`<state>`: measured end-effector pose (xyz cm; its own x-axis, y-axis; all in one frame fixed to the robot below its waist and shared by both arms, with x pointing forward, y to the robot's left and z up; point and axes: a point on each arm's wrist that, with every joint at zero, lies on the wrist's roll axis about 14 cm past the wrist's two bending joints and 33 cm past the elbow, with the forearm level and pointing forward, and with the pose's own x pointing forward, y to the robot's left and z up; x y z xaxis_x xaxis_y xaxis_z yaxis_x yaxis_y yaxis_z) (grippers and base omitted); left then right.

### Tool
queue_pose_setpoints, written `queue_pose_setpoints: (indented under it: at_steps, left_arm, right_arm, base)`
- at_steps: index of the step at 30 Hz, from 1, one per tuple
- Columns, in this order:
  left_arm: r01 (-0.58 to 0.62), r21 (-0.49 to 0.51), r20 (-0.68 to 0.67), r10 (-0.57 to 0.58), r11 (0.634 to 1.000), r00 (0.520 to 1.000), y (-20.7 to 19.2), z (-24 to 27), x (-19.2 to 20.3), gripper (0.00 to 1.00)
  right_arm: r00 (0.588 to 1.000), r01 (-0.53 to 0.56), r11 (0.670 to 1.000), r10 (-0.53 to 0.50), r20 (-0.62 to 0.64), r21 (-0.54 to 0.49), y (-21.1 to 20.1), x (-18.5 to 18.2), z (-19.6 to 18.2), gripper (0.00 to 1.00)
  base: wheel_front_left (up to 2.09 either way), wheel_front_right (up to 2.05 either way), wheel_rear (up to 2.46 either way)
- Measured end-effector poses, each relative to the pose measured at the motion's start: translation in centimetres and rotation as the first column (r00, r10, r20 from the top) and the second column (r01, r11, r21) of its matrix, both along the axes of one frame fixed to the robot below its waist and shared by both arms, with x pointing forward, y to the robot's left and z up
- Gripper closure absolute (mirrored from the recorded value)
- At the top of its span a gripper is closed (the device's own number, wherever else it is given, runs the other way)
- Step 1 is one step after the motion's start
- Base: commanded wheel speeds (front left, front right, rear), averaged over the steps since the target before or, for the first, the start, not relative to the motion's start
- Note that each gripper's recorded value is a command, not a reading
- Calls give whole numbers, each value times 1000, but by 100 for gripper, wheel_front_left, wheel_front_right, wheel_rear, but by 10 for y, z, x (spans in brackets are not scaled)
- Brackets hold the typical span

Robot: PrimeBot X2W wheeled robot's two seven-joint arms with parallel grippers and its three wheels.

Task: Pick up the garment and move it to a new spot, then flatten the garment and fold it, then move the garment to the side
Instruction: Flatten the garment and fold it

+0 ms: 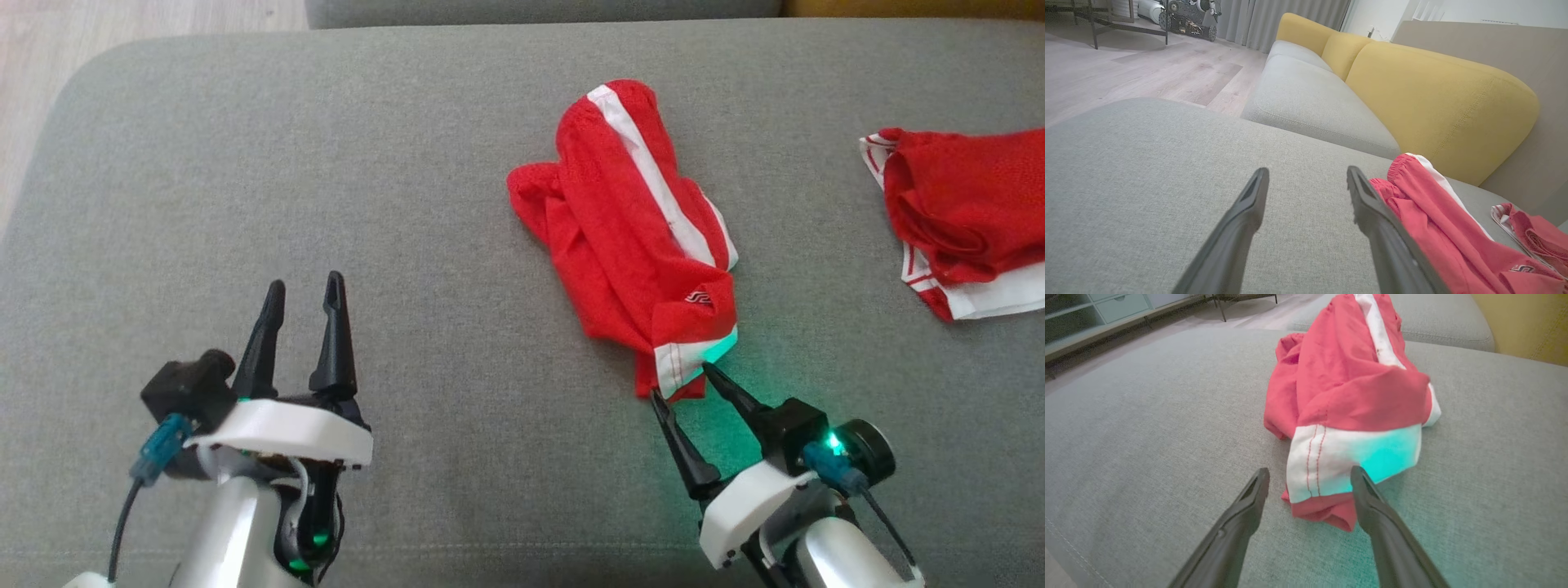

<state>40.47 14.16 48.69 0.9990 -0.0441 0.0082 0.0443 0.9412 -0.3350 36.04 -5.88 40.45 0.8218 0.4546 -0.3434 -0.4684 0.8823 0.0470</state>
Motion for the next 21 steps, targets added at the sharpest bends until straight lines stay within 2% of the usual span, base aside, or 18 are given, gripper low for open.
queue_pose_setpoints:
  at_steps: [11,12,13,14,16,17,18,21]
  left_arm:
    - [-3,-3,-23,3,1000,1000,0,-7,1,0]
    - [-1,-3,-23,1,1000,1000,-1,-7,1,0]
    - [1,-3,-24,-1,1000,1000,-2,-7,1,0]
    - [3,-3,-23,-4,1000,1000,-2,-7,1,0]
    - [10,-4,-20,-10,1000,1000,-4,-6,1,0]
    - [13,-4,-18,-13,1000,1000,-6,-5,1,0]
    - [16,-4,-16,-16,1000,1000,-7,-4,1,0]
    - [28,-5,-7,-28,1000,1000,-11,-1,1,0]
  right_arm:
    - [999,13,1000,-13,-35,2,2,2,-13,0]
    - [999,16,1000,-16,-33,3,1,3,-13,4]
    - [999,22,1000,-22,-26,6,0,3,-11,21]
    - [999,30,1000,-30,-19,9,-2,5,-10,51]
    - [999,44,999,-44,-7,13,-5,6,-7,69]
    - [999,50,999,-50,-3,16,-7,7,-6,89]
    - [998,55,998,-55,1,19,-8,7,-4,100]
    - [997,77,997,-77,19,19,-15,9,2,100]
  base:
    - [0,0,0]
    - [0,0,0]
    - [0,0,0]
    - [0,0,0]
    - [0,0,0]
    - [0,0,0]
    - [0,0,0]
    - [0,0,0]
